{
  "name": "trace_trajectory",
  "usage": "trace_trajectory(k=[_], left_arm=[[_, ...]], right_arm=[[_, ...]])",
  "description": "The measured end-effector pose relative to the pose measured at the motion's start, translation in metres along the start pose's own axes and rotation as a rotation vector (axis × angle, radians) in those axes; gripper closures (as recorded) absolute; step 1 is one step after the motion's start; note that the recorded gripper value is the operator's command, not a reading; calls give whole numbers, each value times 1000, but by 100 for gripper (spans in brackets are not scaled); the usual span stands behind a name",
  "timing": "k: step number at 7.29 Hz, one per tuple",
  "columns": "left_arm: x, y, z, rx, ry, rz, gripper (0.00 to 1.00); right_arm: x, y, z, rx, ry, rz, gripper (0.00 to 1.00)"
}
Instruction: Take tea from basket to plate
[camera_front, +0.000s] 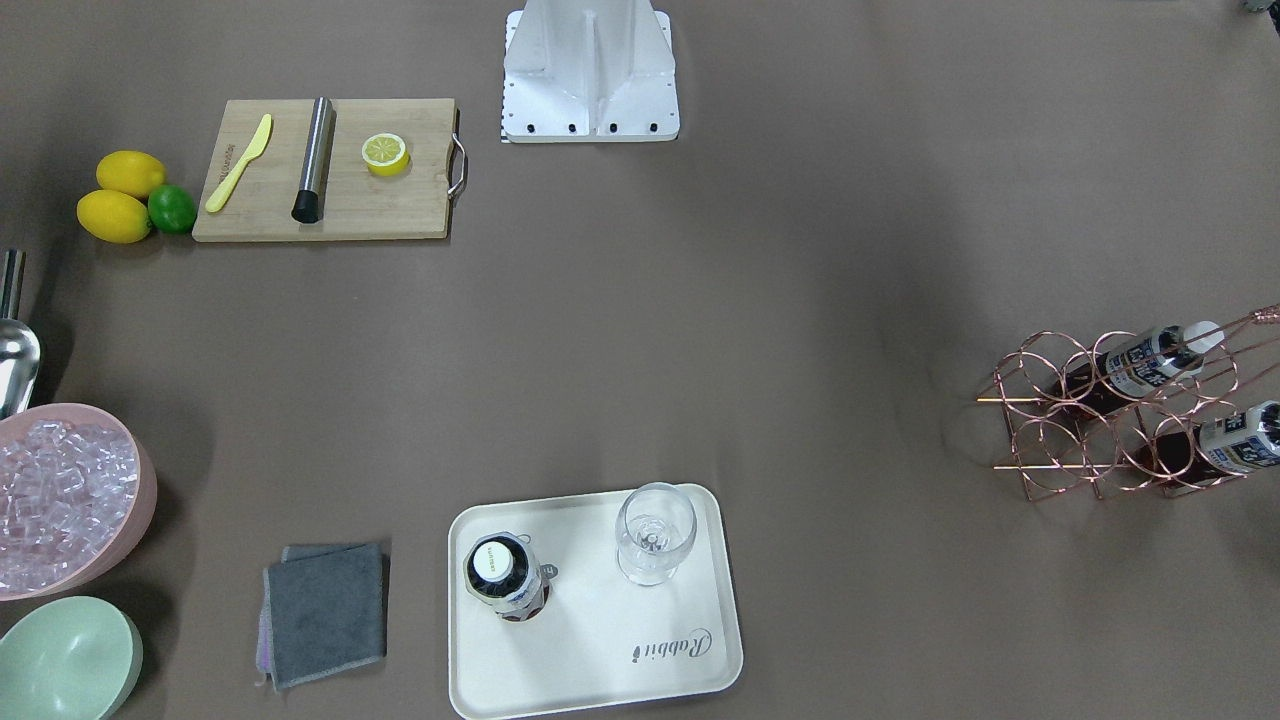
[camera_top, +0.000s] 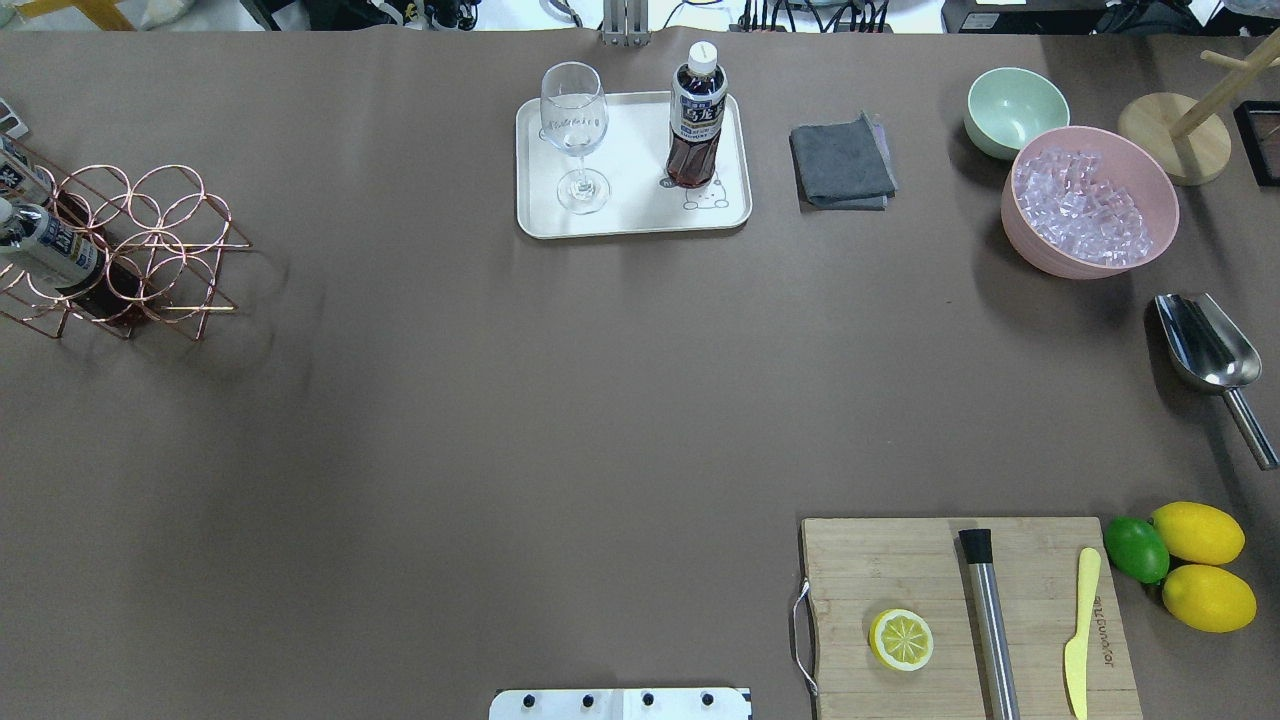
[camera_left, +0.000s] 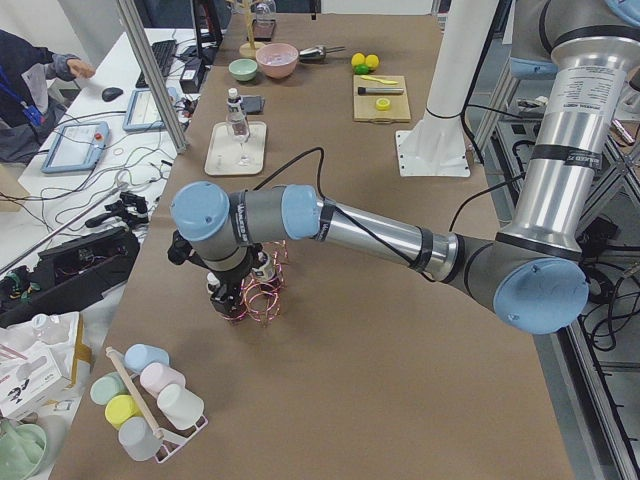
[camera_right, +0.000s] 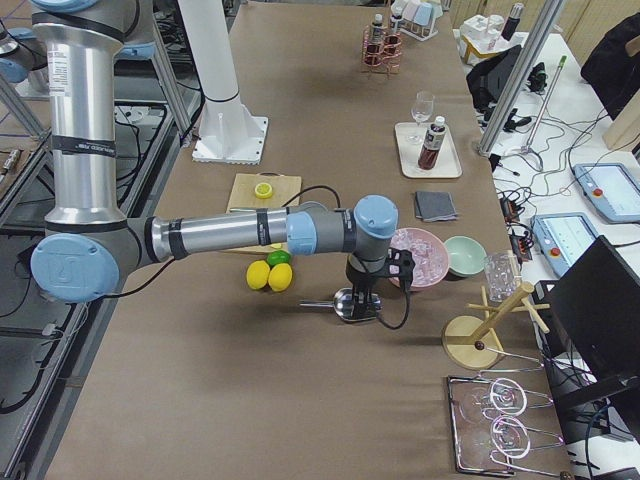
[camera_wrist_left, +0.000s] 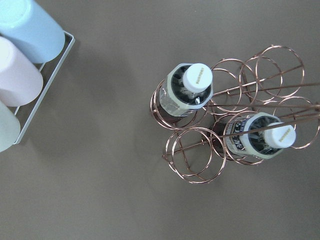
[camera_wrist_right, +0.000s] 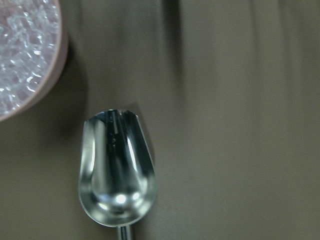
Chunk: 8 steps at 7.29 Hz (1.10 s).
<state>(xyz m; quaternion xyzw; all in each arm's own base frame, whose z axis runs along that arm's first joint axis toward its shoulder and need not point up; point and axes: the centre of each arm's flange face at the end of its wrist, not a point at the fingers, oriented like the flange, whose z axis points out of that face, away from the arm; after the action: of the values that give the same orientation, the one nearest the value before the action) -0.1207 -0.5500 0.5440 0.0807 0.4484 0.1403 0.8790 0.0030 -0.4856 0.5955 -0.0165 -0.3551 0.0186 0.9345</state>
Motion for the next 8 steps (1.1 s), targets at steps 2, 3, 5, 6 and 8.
trace_trajectory(k=[2, 3, 5, 6, 8], left_arm=[[-32, 11, 18, -39, 13, -78, 2], [-43, 12, 26, -58, 11, -109, 2], [-59, 8, 39, -61, -10, -185, 2], [-68, 7, 45, -53, -34, -192, 2], [-70, 5, 50, -27, -61, -242, 2]], right_arm=[[70, 27, 7, -21, -51, 31, 0], [95, 35, 11, -25, -59, 52, 0], [112, 41, 14, -30, -52, 82, 0], [115, 42, 15, -31, -51, 88, 0], [115, 42, 14, -30, -58, 92, 0]])
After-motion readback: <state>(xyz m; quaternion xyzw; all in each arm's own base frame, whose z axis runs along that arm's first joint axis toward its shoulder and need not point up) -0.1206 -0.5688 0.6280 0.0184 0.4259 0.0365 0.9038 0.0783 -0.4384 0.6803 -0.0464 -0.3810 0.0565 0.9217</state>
